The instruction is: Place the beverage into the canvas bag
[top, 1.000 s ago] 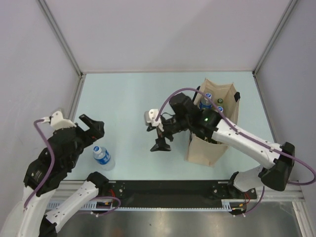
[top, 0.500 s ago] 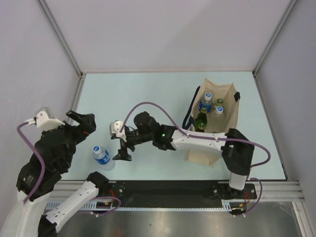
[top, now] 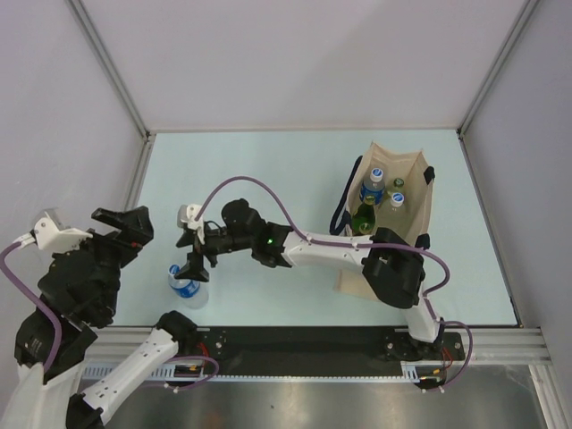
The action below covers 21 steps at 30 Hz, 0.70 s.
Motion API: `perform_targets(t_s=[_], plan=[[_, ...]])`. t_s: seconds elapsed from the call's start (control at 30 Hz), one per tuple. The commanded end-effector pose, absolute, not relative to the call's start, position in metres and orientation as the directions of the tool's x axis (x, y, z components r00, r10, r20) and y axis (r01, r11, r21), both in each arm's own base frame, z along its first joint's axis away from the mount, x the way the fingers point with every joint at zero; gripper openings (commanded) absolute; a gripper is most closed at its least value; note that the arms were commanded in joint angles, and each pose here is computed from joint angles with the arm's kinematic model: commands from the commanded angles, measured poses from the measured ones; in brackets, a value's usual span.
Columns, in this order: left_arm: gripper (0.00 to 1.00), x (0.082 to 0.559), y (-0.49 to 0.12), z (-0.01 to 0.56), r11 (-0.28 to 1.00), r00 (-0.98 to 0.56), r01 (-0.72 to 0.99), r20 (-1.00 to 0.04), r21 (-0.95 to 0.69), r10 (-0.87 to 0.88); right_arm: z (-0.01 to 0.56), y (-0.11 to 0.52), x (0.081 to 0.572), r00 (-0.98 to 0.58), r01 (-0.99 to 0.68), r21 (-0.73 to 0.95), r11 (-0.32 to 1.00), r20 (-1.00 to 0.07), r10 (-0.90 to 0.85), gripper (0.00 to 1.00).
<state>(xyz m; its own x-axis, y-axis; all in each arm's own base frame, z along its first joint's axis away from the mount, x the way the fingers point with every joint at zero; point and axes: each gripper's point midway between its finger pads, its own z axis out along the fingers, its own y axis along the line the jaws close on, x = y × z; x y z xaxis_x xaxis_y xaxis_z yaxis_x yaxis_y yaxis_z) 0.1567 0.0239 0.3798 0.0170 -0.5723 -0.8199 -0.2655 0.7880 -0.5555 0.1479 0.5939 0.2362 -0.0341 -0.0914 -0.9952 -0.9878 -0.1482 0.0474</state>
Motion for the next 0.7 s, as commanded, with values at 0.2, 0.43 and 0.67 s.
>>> perform_targets(t_s=[0.2, 0.43, 0.67], plan=[[1.0, 0.15, 0.034, 0.387, 0.783, 0.056, -0.272, -0.822, -0.559, -0.567, 0.237, 0.613, 0.124, -0.011, -0.972, 0.031, -0.232, -0.996, -0.088, 0.72], [1.0, 0.148, 0.034, 0.387, 0.783, 0.055, -0.264, -0.819, -0.564, -0.571, 0.23, 0.616, 0.118, 0.029, -0.968, -0.001, -0.25, -0.993, -0.111, 0.57], [1.0, 0.146, 0.034, 0.385, 0.778, 0.056, -0.259, -0.813, -0.572, -0.579, 0.25, 0.61, 0.118, 0.054, -0.968, -0.027, -0.248, -0.994, -0.1, 0.03]])
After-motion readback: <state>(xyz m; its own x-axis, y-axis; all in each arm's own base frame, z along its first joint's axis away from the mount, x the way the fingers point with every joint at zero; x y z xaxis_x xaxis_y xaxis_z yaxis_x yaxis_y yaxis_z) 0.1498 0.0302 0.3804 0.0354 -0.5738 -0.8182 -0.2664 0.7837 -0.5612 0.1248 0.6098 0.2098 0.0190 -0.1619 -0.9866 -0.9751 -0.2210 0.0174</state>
